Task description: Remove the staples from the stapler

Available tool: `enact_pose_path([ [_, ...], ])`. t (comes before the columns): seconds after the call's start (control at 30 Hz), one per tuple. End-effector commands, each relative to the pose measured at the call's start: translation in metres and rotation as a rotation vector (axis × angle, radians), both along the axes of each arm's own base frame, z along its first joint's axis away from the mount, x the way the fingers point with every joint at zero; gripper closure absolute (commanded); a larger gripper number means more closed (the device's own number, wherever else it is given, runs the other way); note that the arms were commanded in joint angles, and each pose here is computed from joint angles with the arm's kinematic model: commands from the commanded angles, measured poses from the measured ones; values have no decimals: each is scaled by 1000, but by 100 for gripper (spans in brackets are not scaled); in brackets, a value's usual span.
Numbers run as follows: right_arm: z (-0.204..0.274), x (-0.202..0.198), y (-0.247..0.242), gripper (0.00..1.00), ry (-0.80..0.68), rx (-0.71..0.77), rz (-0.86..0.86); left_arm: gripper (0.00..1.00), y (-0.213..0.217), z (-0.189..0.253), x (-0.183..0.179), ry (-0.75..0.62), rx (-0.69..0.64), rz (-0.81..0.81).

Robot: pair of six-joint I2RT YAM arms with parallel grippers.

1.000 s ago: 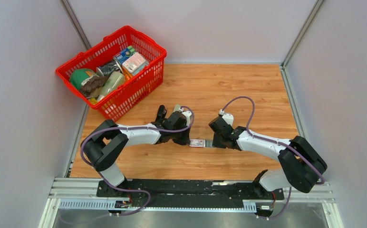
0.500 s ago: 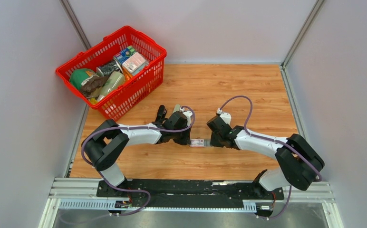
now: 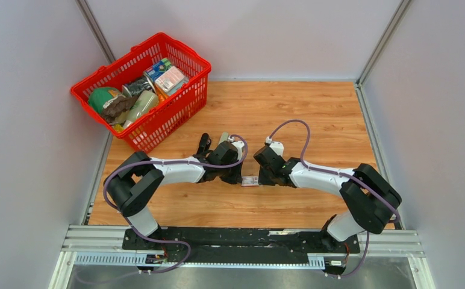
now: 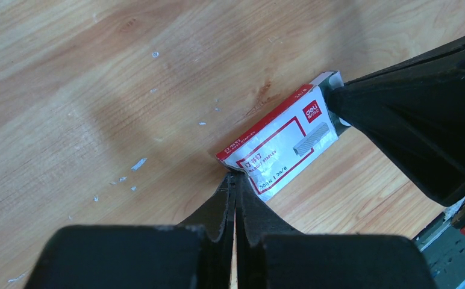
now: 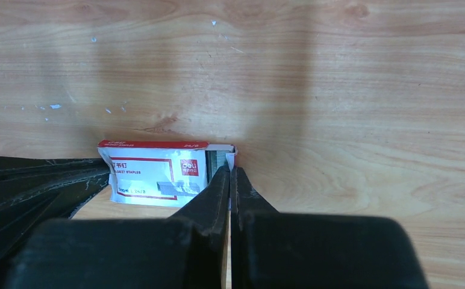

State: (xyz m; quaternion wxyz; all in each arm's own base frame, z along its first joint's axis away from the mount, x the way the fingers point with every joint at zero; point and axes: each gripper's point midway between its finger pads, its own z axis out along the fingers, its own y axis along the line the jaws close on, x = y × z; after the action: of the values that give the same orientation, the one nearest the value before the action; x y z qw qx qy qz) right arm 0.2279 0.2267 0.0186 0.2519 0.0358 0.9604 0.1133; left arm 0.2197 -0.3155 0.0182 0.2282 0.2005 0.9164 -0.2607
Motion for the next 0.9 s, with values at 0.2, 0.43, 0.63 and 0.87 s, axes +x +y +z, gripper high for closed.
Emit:
enact_pose_path([
  [0.2,12,3,0,94,-16,-11,-26,100,11,-23,-17,64,76,-19],
  [0.43,21,4,-8,81,-38,-30,-54,100,10,-23,-16,62,74,-19],
  [0.63,26,5,-8,76,-44,-24,-59,100,11,-23,-18,66,77,-21],
  [0.87,35,6,-8,73,-64,-8,-64,100,9,-23,-18,67,75,-24],
])
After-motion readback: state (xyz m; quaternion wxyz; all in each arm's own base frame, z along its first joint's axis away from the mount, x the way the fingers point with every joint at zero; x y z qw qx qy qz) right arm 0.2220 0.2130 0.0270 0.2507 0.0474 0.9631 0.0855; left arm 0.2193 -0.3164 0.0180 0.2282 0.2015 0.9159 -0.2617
